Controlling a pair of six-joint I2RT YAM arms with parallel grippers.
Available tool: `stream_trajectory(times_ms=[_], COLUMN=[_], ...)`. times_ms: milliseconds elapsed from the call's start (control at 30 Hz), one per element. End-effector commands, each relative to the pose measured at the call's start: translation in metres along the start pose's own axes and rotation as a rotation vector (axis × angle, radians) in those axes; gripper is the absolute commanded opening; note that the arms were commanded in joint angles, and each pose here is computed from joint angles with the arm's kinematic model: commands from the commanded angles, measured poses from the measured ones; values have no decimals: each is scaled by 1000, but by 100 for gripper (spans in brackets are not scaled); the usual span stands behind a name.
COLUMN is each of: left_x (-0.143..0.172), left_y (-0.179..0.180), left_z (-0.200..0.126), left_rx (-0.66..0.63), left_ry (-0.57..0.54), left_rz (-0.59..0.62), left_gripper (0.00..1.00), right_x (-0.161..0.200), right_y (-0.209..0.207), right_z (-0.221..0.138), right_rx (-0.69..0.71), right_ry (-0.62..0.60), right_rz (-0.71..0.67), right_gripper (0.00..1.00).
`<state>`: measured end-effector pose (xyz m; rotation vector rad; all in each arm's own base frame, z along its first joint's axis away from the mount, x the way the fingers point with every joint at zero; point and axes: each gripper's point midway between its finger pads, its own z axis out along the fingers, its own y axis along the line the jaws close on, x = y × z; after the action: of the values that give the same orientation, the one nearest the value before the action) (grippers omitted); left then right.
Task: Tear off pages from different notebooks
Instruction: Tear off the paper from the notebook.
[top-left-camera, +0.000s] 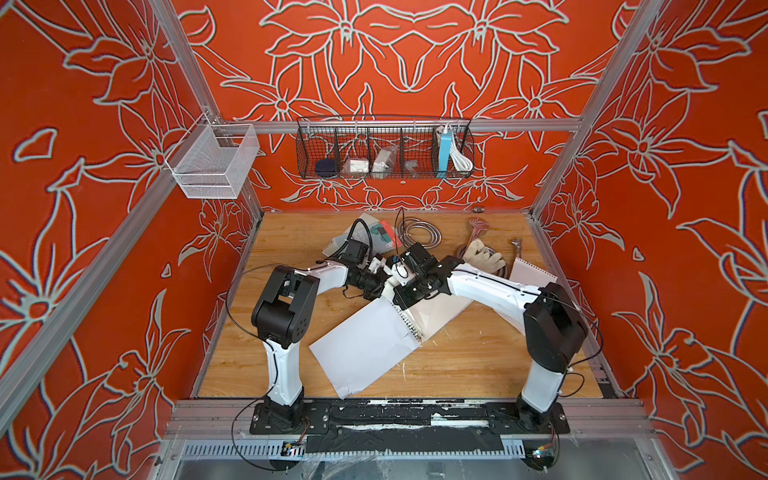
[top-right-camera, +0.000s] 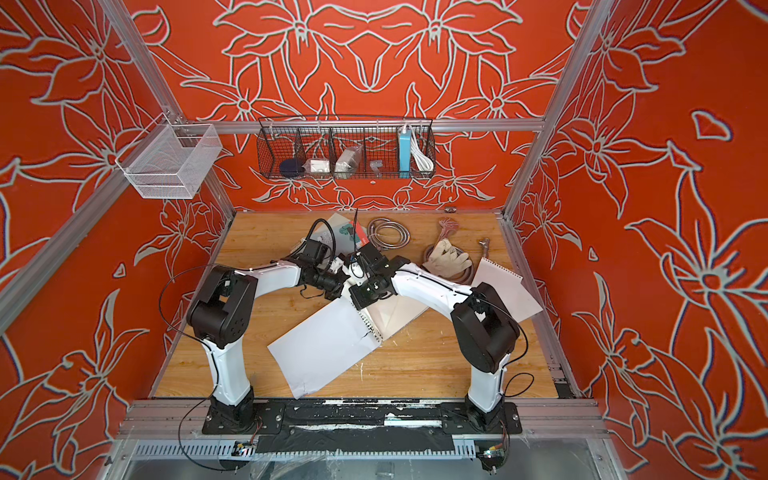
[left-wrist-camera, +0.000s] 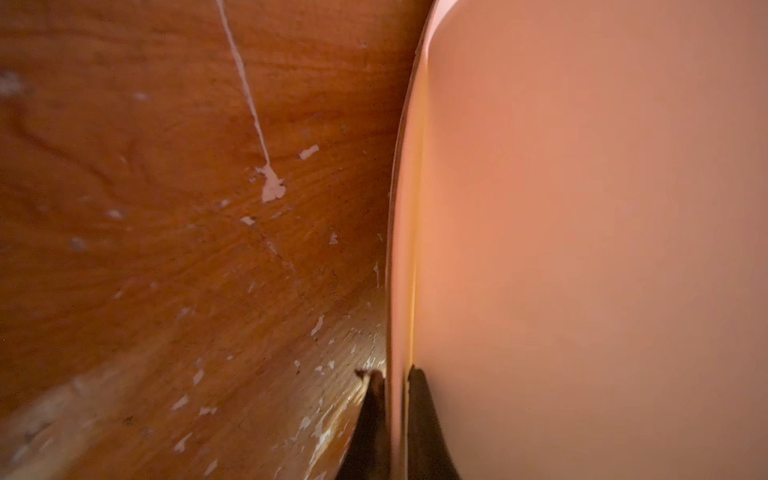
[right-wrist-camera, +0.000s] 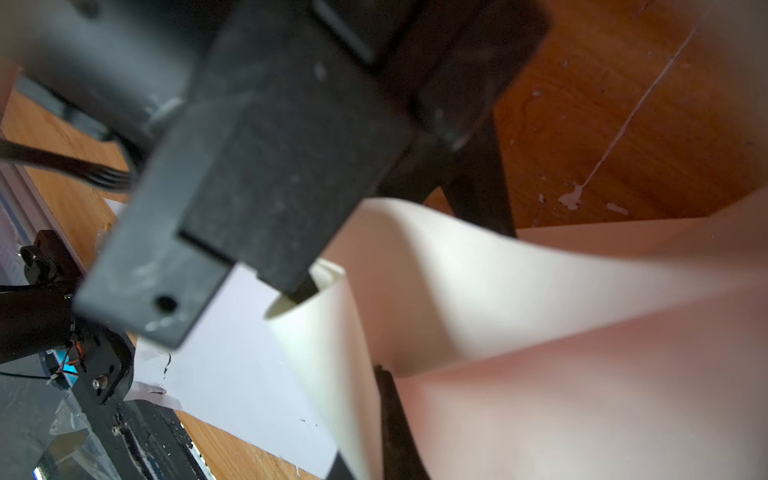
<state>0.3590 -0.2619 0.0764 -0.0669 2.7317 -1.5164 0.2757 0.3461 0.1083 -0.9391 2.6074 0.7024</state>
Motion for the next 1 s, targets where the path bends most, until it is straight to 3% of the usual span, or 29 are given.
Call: stream_trajectory(times_ms=[0,267,667,967], left_x=[5,-2,-11,-28], left_y=[-3,3,17,11], left_z=[6,2,2,-21], left_rx=[28,59,46,108], left_ry=[30,7,-10,-103], left_rz=[5,-56,-113,-121], left_gripper=[0,0,0,0], right_x=[-15,3,16,46], right_y=[3,-30,-37,-58], right_z=[-14,-5,-18,-15], right_rx=[-3,97,142,192], right_ry=[-51,9,1,58], right_rz=[14,161,189,257], right_gripper=[0,0,0,0])
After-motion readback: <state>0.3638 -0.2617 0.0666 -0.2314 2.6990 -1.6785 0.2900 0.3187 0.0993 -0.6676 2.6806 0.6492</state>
